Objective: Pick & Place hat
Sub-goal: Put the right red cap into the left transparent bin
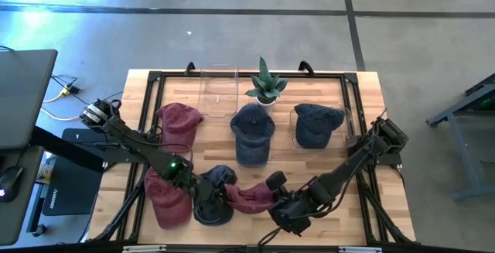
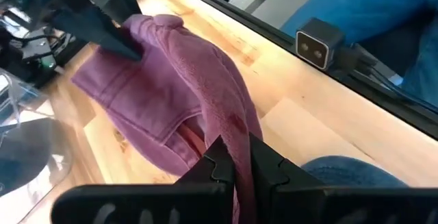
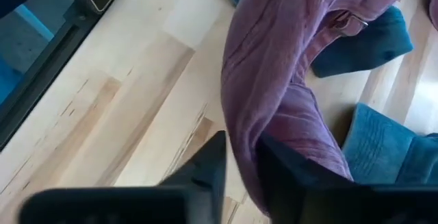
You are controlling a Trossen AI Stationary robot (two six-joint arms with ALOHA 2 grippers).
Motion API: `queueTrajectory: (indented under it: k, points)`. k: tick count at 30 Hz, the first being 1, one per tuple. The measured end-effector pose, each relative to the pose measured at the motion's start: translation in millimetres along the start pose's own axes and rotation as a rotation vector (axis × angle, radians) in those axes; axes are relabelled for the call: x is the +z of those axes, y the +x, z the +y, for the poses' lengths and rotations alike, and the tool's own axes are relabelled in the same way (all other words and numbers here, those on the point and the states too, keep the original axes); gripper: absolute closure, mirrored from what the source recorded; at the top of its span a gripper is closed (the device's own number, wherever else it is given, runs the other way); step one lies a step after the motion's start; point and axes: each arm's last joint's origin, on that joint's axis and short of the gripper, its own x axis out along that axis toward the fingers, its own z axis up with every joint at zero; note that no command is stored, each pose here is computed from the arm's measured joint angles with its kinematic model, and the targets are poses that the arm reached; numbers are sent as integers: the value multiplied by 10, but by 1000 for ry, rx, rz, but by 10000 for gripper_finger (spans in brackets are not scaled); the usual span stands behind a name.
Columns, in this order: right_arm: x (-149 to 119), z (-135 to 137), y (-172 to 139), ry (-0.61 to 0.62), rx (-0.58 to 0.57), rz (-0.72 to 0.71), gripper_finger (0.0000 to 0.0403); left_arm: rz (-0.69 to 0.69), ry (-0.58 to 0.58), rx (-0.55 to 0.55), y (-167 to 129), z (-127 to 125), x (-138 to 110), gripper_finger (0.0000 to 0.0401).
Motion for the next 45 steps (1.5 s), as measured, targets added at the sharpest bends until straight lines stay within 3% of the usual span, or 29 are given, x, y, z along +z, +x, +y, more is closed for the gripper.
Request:
queueTrajectory:
  k: [4, 9, 20, 24, 32, 36, 41, 45]
  points:
    - [-2, -26, 43, 8, 21, 11, 395, 2, -25, 5, 0, 2, 0, 394]
    - [5, -34, 44, 10, -15, 4, 388, -6, -53, 8, 0, 5, 6, 381]
    - [21, -52, 46, 41, -48, -14, 399, -88, -93, 3, -94, 73, 167, 204]
    - [35, -52, 46, 50, -51, -27, 394, -154, -131, 59, -72, 106, 233, 168]
    - [47, -64, 43, 63, -91, -42, 399, -155, -219, 69, 253, -4, 185, 160]
    - [48, -64, 43, 63, -92, -42, 395, -111, -338, 125, 379, -47, 120, 160]
    - [47, -70, 41, 64, -107, -42, 400, -142, -516, 92, 381, -45, 137, 160]
    - [49, -77, 41, 81, -129, -46, 395, -137, -569, 105, 379, -73, 137, 160]
